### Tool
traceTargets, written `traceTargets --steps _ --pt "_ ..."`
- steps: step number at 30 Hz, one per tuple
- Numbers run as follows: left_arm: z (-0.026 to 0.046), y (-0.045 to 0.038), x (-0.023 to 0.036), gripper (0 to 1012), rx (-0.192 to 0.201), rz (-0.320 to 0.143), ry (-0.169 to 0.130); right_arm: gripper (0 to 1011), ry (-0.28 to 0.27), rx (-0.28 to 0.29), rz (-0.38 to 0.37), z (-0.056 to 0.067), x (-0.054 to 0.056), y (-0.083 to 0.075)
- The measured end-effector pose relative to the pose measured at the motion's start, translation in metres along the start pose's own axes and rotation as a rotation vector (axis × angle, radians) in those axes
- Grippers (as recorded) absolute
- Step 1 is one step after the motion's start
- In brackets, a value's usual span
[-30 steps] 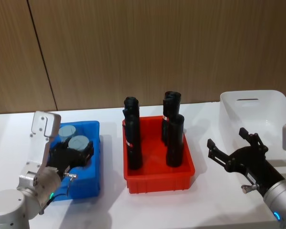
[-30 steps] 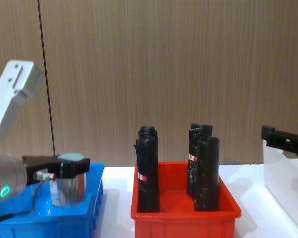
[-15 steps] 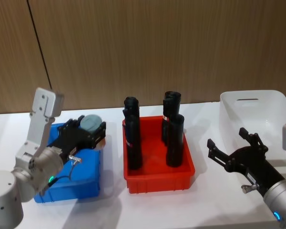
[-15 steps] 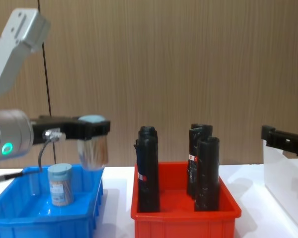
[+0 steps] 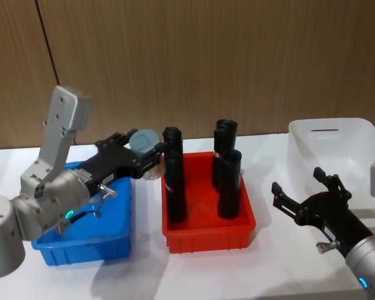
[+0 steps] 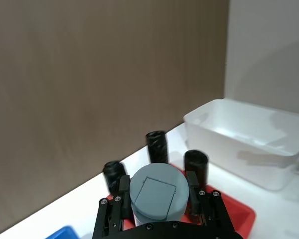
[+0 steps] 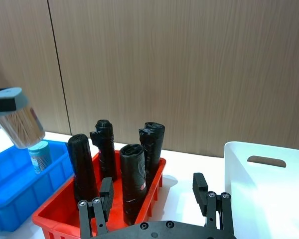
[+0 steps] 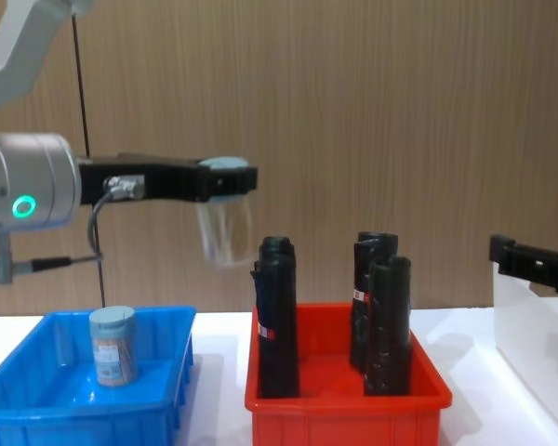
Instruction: Pick the cotton swabs from the blue box and place them into the white box.
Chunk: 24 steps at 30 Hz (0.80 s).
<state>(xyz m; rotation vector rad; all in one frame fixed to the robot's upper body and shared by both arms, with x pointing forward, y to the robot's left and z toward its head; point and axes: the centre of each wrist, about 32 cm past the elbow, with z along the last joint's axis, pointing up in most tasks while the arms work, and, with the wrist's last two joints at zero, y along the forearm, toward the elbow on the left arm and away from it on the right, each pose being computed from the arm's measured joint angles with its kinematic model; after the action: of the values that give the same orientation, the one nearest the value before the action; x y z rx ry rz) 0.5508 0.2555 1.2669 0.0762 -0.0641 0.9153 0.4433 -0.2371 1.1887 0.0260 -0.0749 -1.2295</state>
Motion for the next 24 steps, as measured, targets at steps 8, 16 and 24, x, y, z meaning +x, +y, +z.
traceTargets --steps 8,16,24 --pt "0.0148 -0.009 0.0062 671 -0.03 -0.132 0.003 1002 0.0 0.0 0.0 0.0 0.0 0.0" --pt "0.0284 -0.0254 0.013 670 -0.048 -0.267 0.016 1002 0.0 0.0 0.0 0.0 0.0 0.0" --pt "0.0436 -0.0497 0.0198 671 -0.05 -0.389 0.031 1002 0.0 0.0 0.0 0.0 0.0 0.0"
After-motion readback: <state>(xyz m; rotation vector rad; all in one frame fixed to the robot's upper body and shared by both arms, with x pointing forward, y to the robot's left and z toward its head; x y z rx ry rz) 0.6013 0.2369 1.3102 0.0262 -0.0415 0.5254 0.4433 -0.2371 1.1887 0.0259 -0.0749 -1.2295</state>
